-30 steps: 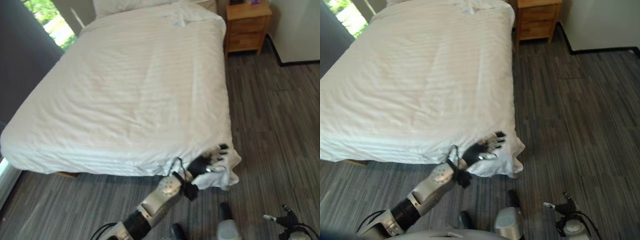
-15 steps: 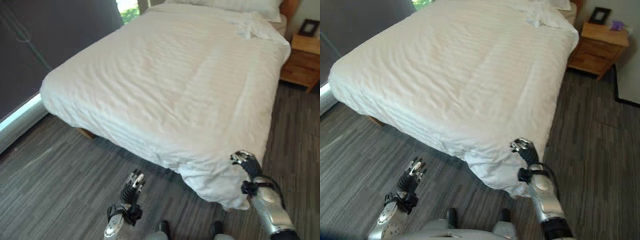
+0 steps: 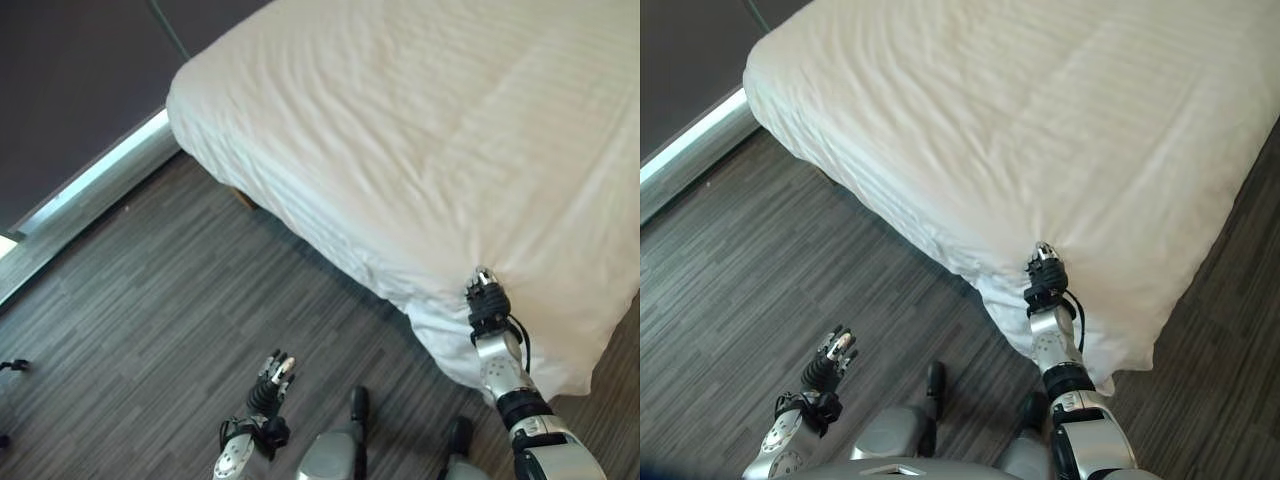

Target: Making the bed.

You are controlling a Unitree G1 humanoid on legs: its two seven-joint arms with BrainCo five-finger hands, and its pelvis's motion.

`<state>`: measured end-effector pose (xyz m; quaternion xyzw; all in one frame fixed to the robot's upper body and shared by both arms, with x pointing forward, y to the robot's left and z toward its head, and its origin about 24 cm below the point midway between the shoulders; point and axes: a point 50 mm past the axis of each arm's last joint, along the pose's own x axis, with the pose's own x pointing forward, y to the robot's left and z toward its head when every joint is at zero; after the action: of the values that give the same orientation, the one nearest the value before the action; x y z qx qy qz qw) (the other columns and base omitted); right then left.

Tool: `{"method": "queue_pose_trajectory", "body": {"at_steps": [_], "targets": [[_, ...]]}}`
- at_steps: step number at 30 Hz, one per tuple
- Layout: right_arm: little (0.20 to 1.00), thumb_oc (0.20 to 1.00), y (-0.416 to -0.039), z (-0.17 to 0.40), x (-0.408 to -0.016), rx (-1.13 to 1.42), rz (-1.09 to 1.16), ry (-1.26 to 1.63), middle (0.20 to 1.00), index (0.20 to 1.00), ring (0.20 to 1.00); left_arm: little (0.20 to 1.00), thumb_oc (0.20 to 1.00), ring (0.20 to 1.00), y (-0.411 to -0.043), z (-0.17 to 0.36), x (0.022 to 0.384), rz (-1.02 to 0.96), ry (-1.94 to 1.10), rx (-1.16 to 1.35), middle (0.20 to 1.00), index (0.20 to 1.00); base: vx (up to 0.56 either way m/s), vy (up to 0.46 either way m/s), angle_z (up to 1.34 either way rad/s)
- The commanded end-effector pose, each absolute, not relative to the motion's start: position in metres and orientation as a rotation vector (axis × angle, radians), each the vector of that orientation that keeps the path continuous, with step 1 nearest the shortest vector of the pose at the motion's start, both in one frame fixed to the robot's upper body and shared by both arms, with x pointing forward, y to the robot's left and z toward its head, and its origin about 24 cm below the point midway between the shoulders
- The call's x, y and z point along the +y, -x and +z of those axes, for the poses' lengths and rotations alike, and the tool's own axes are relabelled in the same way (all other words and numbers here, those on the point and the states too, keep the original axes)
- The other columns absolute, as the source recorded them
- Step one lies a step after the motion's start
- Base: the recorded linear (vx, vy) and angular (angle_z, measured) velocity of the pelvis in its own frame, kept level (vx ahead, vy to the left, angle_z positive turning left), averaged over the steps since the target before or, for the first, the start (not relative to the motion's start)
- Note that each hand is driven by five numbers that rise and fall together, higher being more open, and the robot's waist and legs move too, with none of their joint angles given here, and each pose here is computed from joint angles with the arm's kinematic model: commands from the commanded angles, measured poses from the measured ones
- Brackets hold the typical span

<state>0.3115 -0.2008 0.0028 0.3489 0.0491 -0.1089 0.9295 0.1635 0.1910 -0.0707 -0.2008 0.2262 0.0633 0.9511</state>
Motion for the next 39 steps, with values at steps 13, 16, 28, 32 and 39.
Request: {"method": "queue_pose_trajectory", "body": {"at_steps": [13,16,28,32,39], "targets": [[0.200,0.200,-0.202,-0.043,-0.355,0.310,-0.770,-0.453,0.200,0.200,0.200,1.000,1.000,1.000,-0.237,-0.013,0.176,-0.147,0.148,0.200,1.000,1.000,-0.03,0.082,-0.20],[0.200,0.200,-0.199,-0.046,-0.348,0.325,-0.717,-0.407,0.200,0.200,0.200,1.000,1.000,1.000,-0.239,-0.006,0.172,-0.188,0.134,0.177,1.000,1.000,-0.16,0.067,-1.14],[1.000,1.000,-0.232,-0.030,-0.234,0.277,-0.126,-0.127,1.000,1.000,1.000,1.000,1.000,1.000,-0.225,-0.002,0.169,-0.192,0.231,0.165,1.000,1.000,-0.09,-0.131,-1.33],[1.000,1.000,-0.230,-0.021,-0.206,0.240,0.022,-0.035,1.000,1.000,1.000,1.000,1.000,1.000,-0.226,-0.004,0.160,-0.170,0.290,0.171,1.000,1.000,-0.03,-0.280,-0.76],[1.000,1.000,-0.228,-0.011,-0.194,0.203,0.145,0.133,1.000,1.000,1.000,1.000,1.000,1.000,-0.229,0.000,0.154,-0.104,0.436,0.130,1.000,1.000,0.05,-0.200,-0.96]]}}
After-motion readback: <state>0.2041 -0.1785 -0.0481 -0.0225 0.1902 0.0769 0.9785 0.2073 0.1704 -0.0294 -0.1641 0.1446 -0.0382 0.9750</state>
